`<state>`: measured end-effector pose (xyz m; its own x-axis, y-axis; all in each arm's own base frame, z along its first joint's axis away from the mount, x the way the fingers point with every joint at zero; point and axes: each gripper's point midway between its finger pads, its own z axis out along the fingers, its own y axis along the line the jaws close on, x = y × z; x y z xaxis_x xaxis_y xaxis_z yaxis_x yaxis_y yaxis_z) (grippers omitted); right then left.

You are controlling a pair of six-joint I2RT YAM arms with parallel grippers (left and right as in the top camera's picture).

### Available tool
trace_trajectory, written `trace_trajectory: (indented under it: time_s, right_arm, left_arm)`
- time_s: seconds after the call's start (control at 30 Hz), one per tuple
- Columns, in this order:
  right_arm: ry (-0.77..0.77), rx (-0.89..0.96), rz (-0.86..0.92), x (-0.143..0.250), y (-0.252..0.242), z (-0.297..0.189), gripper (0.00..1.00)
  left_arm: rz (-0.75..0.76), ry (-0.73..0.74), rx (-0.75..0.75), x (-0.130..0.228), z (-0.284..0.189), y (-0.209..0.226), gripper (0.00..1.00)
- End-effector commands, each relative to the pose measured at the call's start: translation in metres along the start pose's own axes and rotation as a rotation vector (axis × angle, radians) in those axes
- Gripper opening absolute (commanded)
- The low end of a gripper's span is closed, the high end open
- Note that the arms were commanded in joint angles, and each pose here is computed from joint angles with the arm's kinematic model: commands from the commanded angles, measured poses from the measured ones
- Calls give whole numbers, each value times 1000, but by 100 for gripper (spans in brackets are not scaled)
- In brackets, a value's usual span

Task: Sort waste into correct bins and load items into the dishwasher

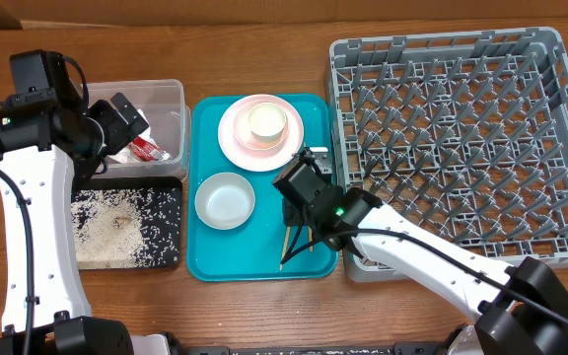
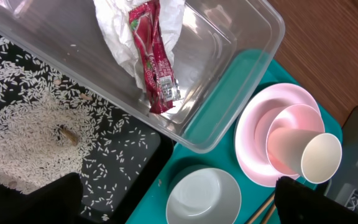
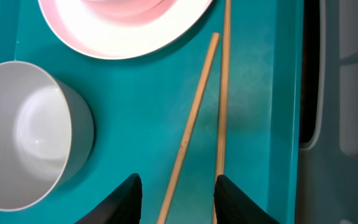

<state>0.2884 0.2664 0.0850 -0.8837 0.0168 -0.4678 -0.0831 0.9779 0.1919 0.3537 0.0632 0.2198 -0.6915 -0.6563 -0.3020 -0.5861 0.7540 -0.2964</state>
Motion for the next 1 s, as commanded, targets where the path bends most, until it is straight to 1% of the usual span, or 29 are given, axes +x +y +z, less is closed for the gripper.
trace_trajectory:
  time_s: [0.0, 0.13, 0.37, 0.4, 0.5, 0.57, 0.67, 0.97]
  right_arm:
    - [-41, -13, 19, -9, 12, -2, 34]
    - [-58, -25, 8, -9, 20, 0, 33]
    - [-68, 40, 13, -2, 15, 15, 33]
    - [-70, 43, 12, -2, 14, 16, 32]
    - [-68, 51, 11, -1, 13, 20, 25]
    - [-65, 57, 10, 1, 13, 23, 23]
    - [-62, 59, 47, 3, 13, 28, 23]
    - [-47, 81, 59, 9, 11, 42, 24]
  left_arm:
    - [-7, -26, 17, -4, -10, -3, 100]
    - [-7, -26, 18, -4, -10, -3, 100]
    - [-7, -26, 17, -4, -10, -3, 100]
    - [-7, -27, 18, -4, -10, -3, 100]
    - [-7, -27, 18, -4, -10, -3, 100]
    - [-7, -26, 17, -4, -10, -3, 100]
    - [-7, -27, 18, -4, -10, -3, 100]
    - [-7, -27, 18, -4, -10, -3, 100]
